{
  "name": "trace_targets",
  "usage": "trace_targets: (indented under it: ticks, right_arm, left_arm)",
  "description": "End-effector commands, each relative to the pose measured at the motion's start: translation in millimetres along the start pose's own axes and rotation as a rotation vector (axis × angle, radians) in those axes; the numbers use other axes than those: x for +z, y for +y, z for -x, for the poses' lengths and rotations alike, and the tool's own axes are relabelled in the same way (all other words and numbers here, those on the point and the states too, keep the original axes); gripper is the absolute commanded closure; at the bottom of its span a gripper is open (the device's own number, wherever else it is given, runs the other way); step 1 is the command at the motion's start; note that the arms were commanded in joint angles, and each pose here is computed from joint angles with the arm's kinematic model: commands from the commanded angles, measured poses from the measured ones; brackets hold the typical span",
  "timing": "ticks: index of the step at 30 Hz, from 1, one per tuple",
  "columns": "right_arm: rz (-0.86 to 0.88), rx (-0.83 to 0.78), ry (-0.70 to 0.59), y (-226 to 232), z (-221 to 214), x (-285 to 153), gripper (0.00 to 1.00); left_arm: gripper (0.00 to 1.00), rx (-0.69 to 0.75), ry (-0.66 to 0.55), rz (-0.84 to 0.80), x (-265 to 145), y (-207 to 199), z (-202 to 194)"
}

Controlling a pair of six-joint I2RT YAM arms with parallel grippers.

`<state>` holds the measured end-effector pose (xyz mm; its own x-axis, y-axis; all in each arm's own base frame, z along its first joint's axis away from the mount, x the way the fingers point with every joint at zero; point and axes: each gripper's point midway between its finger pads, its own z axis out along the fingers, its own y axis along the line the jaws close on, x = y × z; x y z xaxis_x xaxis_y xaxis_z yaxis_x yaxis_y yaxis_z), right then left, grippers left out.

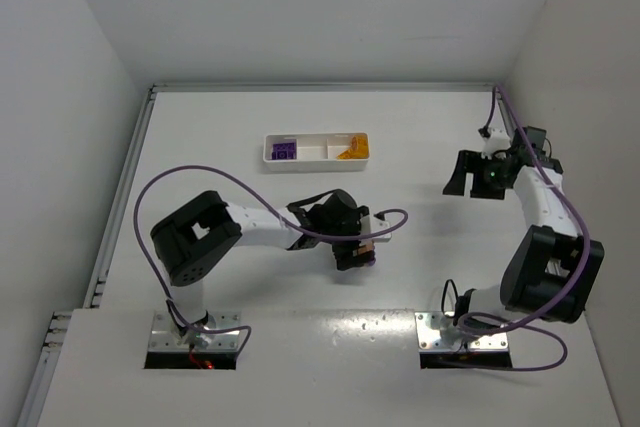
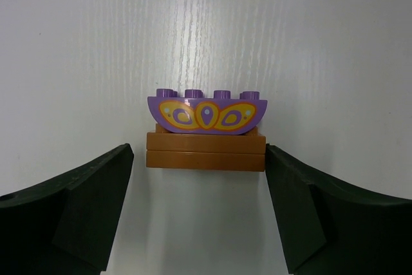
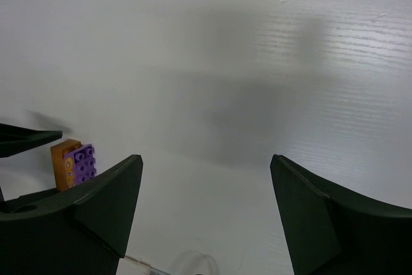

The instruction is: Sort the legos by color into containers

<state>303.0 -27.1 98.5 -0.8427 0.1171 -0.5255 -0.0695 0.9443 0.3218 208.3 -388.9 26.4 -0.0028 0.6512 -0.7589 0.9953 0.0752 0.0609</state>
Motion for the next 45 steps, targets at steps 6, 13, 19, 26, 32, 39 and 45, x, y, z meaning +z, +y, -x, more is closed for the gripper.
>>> trace_targets:
  ticks: [6,13,19,26,32,39,45]
  right_arm:
    - [0.075,-0.014,-0.023,10.9,16.6,-3.1,0.19]
    - [0.301,0.005,0.025,46.3,12.3,1.8,0.19]
    - [0.552,0.077,0.092,86.6,18.3,5.6,0.19]
    - [0.742,-0.028,0.205,143.4,-0.7,10.4,0.18]
    - [0.86,-0.145,0.289,183.8,-1.3,16.8,0.18]
    - [0.839,-0.229,0.353,206.6,6.1,40.2,0.18]
    - [0.859,-0.243,0.407,219.2,7.5,62.2,0.18]
  left_arm:
    - [0.32,0.044,-0.072,-0.07,9.3,-7.4,26.2]
    - [0.61,0.027,-0.064,-0.037,3.4,-4.6,24.5]
    - [0.62,0.087,-0.104,0.103,-40.3,15.2,35.1]
    - [0.62,0.043,-0.139,0.23,-80.4,57.0,51.9]
    - [0.62,-0.017,-0.195,0.272,-99.2,84.8,65.3]
    - [0.62,-0.06,-0.216,0.293,-113.4,97.6,65.9]
    - [0.62,-0.08,-0.246,0.3,-122.0,99.8,74.9]
